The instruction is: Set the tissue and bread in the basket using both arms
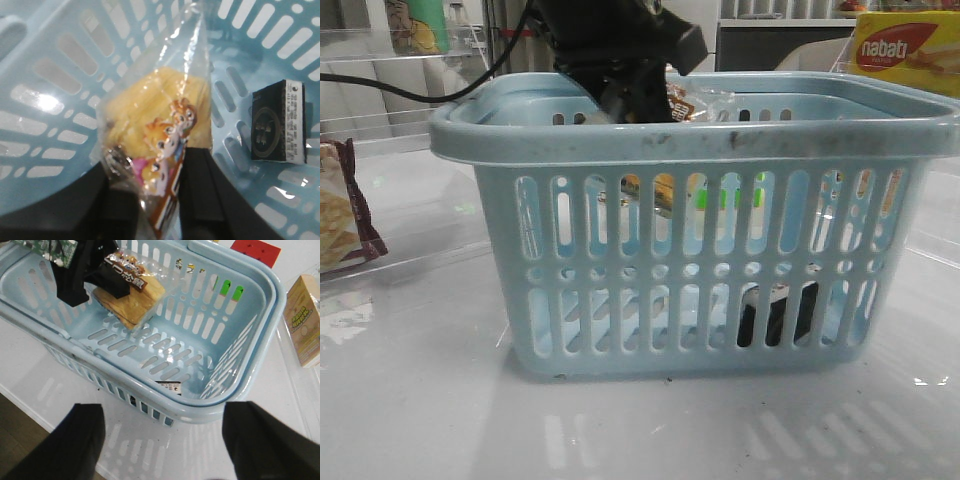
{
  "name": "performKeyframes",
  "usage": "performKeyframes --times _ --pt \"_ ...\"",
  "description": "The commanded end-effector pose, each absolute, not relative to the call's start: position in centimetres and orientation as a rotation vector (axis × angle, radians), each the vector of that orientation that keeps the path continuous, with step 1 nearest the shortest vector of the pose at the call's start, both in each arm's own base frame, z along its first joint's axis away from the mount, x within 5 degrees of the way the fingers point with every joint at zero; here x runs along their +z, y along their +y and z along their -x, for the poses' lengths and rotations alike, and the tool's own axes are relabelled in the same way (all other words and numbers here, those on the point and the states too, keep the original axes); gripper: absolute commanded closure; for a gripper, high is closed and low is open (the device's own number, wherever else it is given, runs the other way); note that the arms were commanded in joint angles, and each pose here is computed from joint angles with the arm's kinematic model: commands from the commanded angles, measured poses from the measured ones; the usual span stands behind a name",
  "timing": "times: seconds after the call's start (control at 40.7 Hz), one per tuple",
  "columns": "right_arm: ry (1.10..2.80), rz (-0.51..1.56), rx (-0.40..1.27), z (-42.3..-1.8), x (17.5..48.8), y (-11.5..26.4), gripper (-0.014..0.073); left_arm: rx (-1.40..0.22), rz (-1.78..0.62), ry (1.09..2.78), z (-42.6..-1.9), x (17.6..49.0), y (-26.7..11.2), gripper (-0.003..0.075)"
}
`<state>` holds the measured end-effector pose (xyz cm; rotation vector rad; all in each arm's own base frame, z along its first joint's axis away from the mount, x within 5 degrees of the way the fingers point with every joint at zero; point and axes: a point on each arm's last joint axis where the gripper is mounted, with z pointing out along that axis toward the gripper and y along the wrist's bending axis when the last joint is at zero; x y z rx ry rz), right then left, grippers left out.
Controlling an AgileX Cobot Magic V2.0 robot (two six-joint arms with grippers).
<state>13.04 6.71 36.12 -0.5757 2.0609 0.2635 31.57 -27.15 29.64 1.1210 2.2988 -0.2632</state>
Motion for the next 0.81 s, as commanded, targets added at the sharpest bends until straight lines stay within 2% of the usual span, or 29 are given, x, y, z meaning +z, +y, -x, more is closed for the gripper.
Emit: performKeyframes --times 0.0,0.172,0.369,0.59,0.787 --pt "1.960 0.556 0.264 -13.1 37.6 6.7 0.0004 -0.336 -1.050 2.169 -31.0 33.3 -27.3 0.0354" --pt "1.960 0.556 0.264 -13.1 37.6 6.7 0.0004 -0.345 -1.042 2.147 -30.6 34.7 -27.0 0.0349" --pt "1.960 0.556 0.264 -13.1 37.6 6.7 0.0004 -0.361 -1.016 2.081 -28.5 38.7 -25.1 0.0349" --pt "1.960 0.556 0.264 -13.1 37.6 6.7 0.0004 -0.386 -0.981 1.994 -23.6 43.4 -21.0 0.0349" --pt "1.960 0.556 0.264 -13.1 37.6 6.7 0.0004 -0.401 -0.949 1.946 -19.0 43.6 -17.1 0.0349"
